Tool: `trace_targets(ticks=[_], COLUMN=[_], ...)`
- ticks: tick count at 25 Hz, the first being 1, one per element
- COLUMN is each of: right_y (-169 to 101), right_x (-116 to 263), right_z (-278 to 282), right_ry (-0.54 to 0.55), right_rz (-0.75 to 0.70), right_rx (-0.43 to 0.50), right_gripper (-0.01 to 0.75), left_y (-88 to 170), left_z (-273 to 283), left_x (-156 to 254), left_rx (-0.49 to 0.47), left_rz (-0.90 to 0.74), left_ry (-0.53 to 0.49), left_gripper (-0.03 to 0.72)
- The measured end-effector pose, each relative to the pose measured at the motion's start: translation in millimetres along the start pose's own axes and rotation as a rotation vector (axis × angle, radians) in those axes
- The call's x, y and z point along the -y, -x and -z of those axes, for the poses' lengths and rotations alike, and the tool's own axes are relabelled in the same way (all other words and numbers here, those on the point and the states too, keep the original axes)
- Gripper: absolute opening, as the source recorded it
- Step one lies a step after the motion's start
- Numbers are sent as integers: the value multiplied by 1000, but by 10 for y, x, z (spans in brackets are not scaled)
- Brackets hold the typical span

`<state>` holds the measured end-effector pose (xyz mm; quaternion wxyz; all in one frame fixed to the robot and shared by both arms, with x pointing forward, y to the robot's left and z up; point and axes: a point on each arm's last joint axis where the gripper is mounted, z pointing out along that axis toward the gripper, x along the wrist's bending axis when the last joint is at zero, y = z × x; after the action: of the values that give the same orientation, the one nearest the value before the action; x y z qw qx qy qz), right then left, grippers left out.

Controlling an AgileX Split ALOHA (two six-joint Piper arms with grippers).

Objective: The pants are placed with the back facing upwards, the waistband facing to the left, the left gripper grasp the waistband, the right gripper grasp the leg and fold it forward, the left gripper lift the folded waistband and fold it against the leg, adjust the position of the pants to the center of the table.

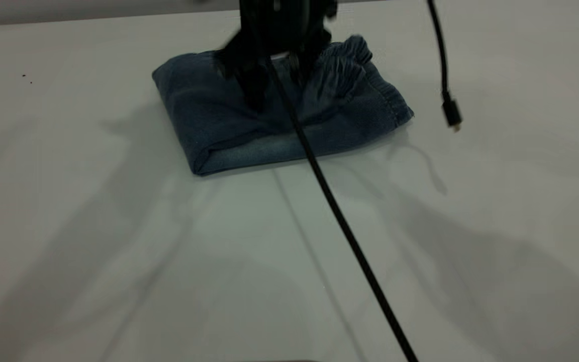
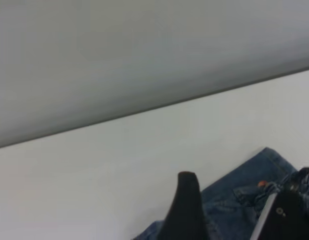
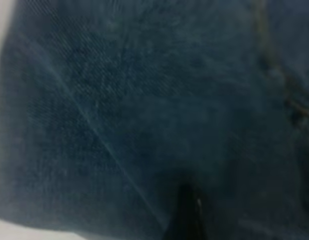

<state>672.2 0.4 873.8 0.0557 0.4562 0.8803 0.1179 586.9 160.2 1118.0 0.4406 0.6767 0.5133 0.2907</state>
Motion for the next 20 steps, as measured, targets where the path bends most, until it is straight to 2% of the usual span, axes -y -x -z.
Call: trace_targets(ticks=[5, 9, 15, 18, 20], right_y=[-15, -50, -191, -271, -284], right_x=[100, 210, 224, 202, 202], right_z=[-174, -199, -179, -166, -161], right_ry=[-90, -208, -265, -270, -271], right_rz=[-70, -211, -428, -482, -466], right_rx=[-3, -17, -162, -251, -268], right_gripper=[507, 507, 507, 507, 507], left_y=[-2, -3, -2, -5, -8], left_z=[0, 0, 0, 1, 2], left_x=[8, 12, 19, 41, 53], left_rx=[-3, -4, -5, -11, -14], left_rz=[1, 1, 0, -1, 0], left_ry=[-9, -13, -20, -44, -57], left_gripper=[571, 571, 571, 571, 571])
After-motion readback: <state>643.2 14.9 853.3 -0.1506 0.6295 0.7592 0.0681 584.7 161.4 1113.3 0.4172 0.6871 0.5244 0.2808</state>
